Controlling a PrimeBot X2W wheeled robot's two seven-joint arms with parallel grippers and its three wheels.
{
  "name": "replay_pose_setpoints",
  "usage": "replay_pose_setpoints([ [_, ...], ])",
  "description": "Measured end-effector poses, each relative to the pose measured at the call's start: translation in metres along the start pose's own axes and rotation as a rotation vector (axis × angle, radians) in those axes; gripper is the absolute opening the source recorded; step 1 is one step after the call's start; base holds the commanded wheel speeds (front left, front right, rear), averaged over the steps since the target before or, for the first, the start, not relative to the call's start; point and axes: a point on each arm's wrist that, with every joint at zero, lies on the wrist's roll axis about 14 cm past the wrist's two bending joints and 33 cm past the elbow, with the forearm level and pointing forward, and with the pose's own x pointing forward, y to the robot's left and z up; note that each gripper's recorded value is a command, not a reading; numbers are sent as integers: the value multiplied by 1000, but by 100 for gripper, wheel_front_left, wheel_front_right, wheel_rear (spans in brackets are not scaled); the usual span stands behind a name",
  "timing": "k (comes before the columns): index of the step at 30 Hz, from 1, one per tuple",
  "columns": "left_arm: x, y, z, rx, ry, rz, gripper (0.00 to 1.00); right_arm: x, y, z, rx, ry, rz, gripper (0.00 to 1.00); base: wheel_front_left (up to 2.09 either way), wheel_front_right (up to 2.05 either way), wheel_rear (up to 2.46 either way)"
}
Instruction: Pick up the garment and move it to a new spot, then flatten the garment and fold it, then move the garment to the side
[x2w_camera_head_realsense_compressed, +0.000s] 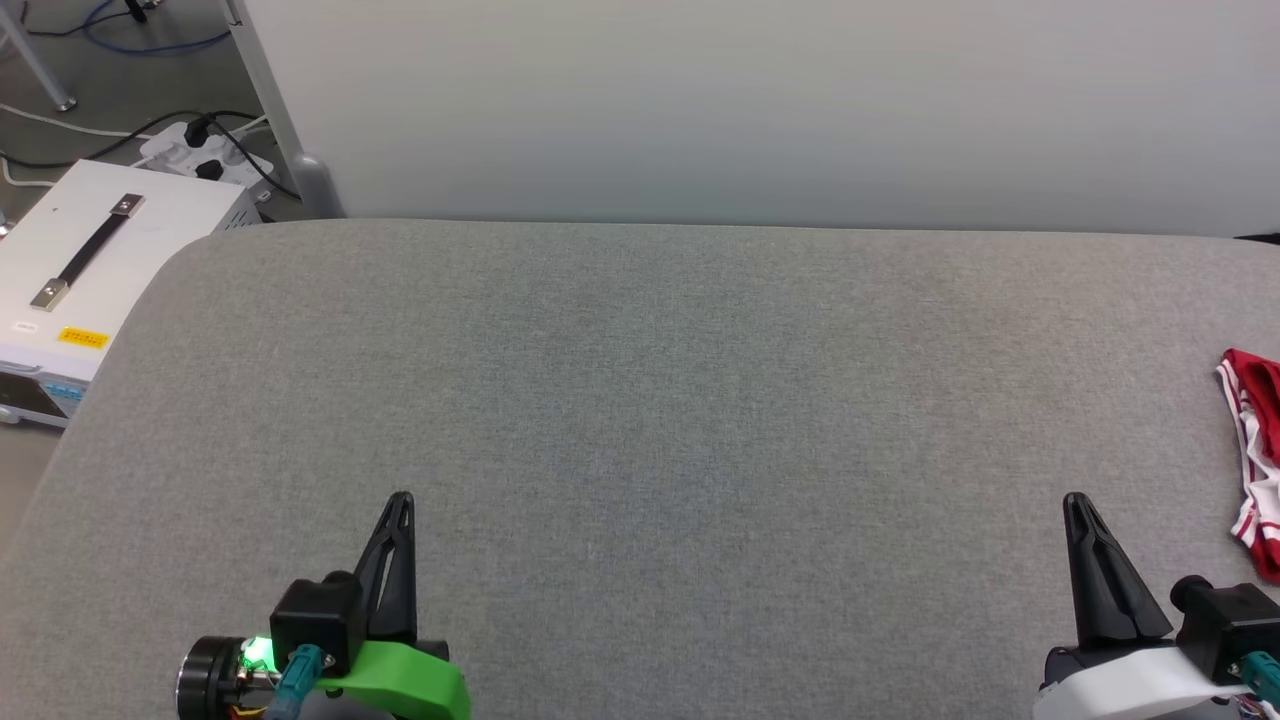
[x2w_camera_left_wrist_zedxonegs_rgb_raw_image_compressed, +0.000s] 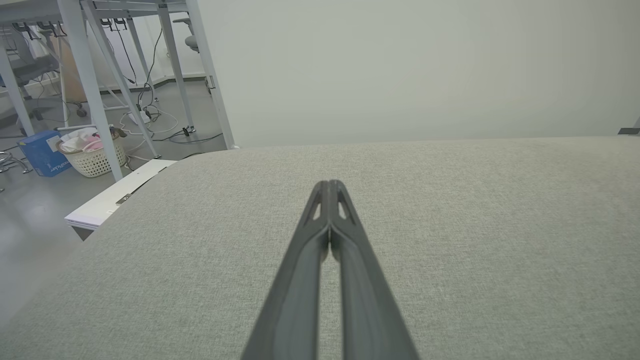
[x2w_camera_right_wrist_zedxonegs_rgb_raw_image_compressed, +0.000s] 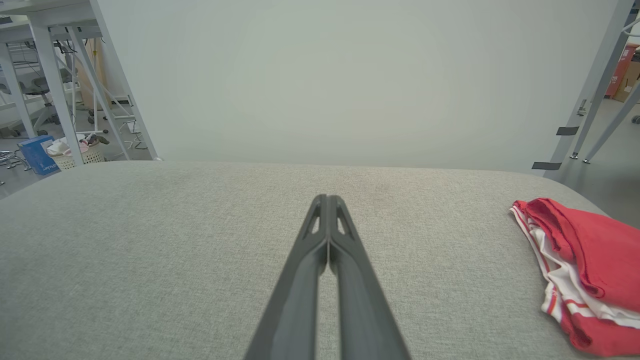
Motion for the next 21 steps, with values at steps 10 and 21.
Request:
replay_pose_setpoints([
  [10,2,0,-1,-1,16,1,0,2,2,-1,-15,18,6,0,0,0,0],
  [21,4,-1,-2,0,30,3,0,5,3,-1,-29,30,11,0,0,0,0],
])
